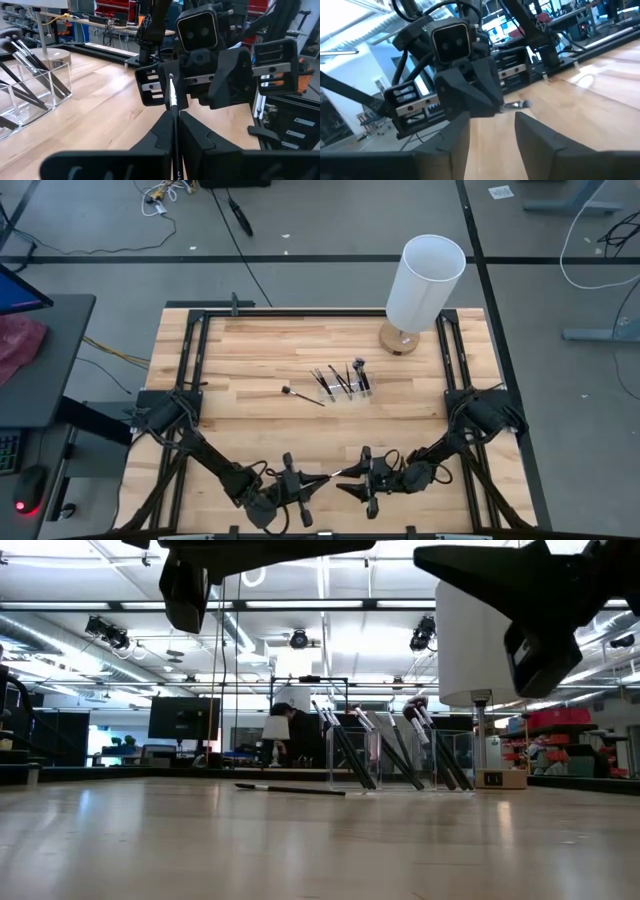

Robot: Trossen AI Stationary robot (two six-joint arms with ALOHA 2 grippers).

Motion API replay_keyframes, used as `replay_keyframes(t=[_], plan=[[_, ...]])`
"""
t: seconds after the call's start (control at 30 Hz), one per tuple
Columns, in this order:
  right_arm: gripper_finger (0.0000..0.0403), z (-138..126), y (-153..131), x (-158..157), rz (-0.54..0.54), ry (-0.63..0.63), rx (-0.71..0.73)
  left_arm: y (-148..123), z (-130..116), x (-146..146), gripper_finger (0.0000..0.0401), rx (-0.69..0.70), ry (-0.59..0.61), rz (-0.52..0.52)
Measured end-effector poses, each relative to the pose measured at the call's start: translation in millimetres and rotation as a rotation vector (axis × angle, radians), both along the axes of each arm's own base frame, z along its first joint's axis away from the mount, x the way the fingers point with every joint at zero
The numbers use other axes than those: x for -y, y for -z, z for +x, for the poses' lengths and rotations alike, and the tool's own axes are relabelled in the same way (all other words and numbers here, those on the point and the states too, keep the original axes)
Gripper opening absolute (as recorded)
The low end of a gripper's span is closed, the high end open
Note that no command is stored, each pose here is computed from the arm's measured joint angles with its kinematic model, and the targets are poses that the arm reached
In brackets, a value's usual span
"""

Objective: Pick & Place Makeup Supplies
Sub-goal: Put the black makeup brush into the transparent organizer

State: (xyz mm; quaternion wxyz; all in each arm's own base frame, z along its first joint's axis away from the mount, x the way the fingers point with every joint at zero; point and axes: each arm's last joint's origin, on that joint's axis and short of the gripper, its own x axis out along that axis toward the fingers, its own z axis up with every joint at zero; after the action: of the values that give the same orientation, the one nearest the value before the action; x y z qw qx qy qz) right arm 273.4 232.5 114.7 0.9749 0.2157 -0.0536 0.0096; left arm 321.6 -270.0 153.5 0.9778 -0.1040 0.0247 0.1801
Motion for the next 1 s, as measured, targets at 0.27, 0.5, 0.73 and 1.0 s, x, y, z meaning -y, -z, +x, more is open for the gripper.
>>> replay_keyframes(t=[0.27, 0.5, 0.73, 1.0], plan=[[0.0138, 8, -1, 8, 0.024, -0.014, 0.009, 0, 1, -1, 0.0021, 0.0, 0.002, -0.001], [0.0079, 12, -1, 12, 0.022, -0.027, 0.014, 0, 2, -2, 0.0021, 0.0, 0.002, -0.002], [0.0018, 13, -2, 14, 0.027, -0.028, 0.018, 0, 1, -1, 0.002, -0.004, 0.007, 0.002], [0.0013, 13, -2, 14, 0.025, -0.028, 0.018, 0, 2, -1, 0.003, -0.004, 0.018, -0.003]])
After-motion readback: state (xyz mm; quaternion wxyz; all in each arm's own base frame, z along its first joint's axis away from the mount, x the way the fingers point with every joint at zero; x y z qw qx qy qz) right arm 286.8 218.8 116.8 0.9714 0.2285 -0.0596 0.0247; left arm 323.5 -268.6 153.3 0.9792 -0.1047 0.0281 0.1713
